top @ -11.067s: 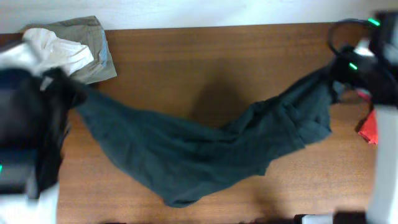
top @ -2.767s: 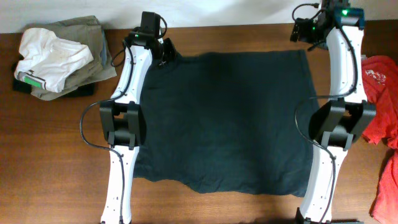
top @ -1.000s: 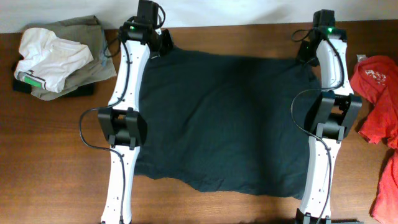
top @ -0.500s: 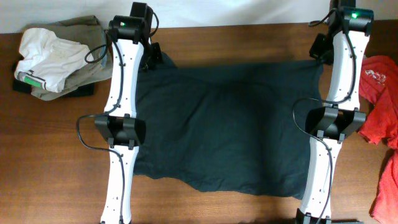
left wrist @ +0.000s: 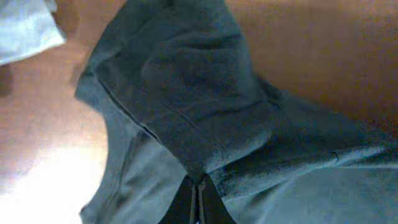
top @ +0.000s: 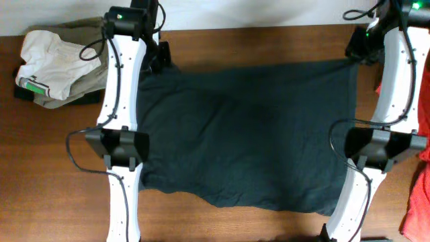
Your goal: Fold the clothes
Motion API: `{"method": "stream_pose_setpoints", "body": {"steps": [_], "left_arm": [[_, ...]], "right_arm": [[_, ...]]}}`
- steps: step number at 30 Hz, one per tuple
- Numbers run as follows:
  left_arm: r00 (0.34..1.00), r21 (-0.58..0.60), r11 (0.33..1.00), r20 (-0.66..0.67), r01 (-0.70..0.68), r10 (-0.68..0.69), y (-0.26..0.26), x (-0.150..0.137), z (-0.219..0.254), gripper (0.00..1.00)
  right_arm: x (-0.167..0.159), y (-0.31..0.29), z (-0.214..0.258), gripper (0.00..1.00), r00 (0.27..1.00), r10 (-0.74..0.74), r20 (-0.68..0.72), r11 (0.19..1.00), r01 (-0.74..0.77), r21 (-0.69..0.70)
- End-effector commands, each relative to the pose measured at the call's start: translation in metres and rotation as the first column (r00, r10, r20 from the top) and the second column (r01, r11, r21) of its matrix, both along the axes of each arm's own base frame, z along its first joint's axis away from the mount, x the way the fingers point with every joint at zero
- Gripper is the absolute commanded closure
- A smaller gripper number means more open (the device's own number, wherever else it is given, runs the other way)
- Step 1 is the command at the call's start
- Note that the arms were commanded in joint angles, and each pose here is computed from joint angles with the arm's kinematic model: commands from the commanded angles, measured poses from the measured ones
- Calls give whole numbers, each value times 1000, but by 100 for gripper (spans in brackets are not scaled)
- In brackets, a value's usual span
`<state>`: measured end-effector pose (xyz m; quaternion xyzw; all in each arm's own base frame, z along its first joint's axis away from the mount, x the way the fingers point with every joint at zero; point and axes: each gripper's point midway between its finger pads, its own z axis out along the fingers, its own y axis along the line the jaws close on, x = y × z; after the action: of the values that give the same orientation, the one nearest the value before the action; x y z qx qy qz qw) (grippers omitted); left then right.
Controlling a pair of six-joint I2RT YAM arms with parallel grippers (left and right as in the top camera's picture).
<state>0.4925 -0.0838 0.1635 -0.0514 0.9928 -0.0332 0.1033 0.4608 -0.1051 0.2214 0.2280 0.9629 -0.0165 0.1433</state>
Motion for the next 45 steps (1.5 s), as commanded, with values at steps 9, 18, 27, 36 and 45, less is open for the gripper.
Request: {"method": "stream_pose_setpoints", "body": {"steps": [9, 18, 27, 36, 45], "left_arm": [[937, 233, 972, -333, -28, 107, 43, -66, -73, 99], [872, 338, 941, -459, -3, 168, 46, -103, -106, 99], [842, 373, 928, -504, 12, 191, 53, -118, -116, 92], [916, 332, 943, -378, 1, 132, 47, -83, -96, 1], [962, -51, 998, -272, -43, 28, 29, -38, -95, 5]], "right_arm": [[-58, -17, -51, 96, 951, -120, -283, 991, 98, -91], [-79, -13, -83, 96, 903, -153, -402, 988, 131, -81], [-86, -10, -109, 96, 882, -150, -447, 989, 129, -77], [-90, -10, -135, 8, 871, -145, -469, 989, 125, -74], [-91, -8, -135, 0, 870, -137, -474, 991, 121, -64]]}}
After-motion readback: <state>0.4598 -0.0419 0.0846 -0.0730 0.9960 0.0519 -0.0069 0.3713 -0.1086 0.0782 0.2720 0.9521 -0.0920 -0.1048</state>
